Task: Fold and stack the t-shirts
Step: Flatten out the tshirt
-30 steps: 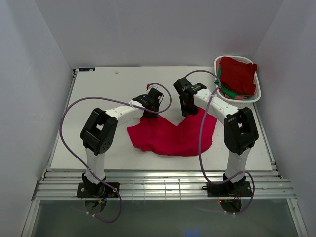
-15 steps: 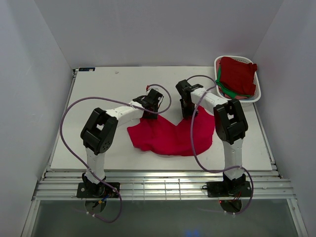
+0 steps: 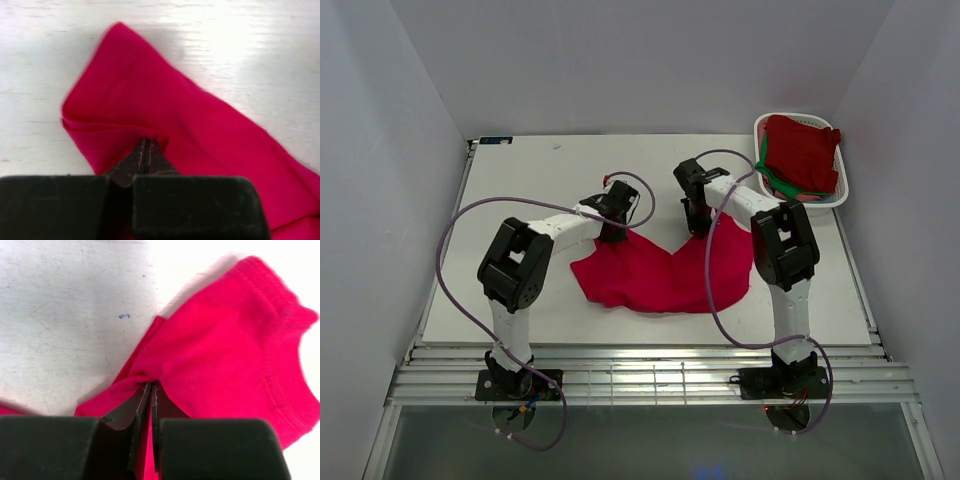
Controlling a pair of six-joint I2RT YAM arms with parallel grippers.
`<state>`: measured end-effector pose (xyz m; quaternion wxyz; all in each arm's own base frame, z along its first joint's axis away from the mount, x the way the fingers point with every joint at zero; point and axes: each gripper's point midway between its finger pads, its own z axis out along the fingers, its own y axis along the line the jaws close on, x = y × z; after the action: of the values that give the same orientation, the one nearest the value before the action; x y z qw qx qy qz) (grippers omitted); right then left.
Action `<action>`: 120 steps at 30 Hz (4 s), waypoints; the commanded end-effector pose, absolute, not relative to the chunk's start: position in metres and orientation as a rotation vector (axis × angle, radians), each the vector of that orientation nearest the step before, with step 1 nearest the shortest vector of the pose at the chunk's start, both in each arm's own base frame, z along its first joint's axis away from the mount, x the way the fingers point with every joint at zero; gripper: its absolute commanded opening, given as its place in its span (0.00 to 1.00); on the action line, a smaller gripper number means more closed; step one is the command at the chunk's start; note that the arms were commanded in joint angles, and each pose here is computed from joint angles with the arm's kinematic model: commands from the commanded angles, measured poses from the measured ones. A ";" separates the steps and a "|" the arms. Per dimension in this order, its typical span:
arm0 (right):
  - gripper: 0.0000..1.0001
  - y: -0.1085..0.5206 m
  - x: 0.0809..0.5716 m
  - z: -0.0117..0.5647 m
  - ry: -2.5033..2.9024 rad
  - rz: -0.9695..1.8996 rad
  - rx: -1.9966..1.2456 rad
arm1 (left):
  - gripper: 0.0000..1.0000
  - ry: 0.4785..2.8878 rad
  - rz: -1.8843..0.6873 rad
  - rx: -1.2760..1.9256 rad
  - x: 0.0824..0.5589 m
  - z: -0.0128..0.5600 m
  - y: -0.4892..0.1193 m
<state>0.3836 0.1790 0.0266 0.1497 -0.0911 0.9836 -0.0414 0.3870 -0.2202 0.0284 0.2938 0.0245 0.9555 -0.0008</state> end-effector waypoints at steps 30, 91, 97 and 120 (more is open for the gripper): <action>0.10 0.159 0.291 0.201 2.637 0.041 -0.101 | 0.00 2.418 0.111 -0.337 0.338 0.148 -0.091; 0.08 0.242 0.549 0.124 2.300 0.100 -0.229 | 0.00 2.537 0.169 -0.321 0.386 0.105 -0.099; 0.08 0.208 0.515 0.205 2.241 0.029 -0.230 | 0.00 2.355 0.140 -0.379 0.422 0.196 -0.070; 0.08 0.096 0.305 0.232 2.613 -0.210 -0.028 | 0.01 2.441 0.115 -0.510 0.382 0.185 -0.009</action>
<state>0.3473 0.1189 0.2429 0.3163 -0.0395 0.9465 -0.0511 0.3975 -0.0093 0.1745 0.3084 -0.1938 0.9295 0.0573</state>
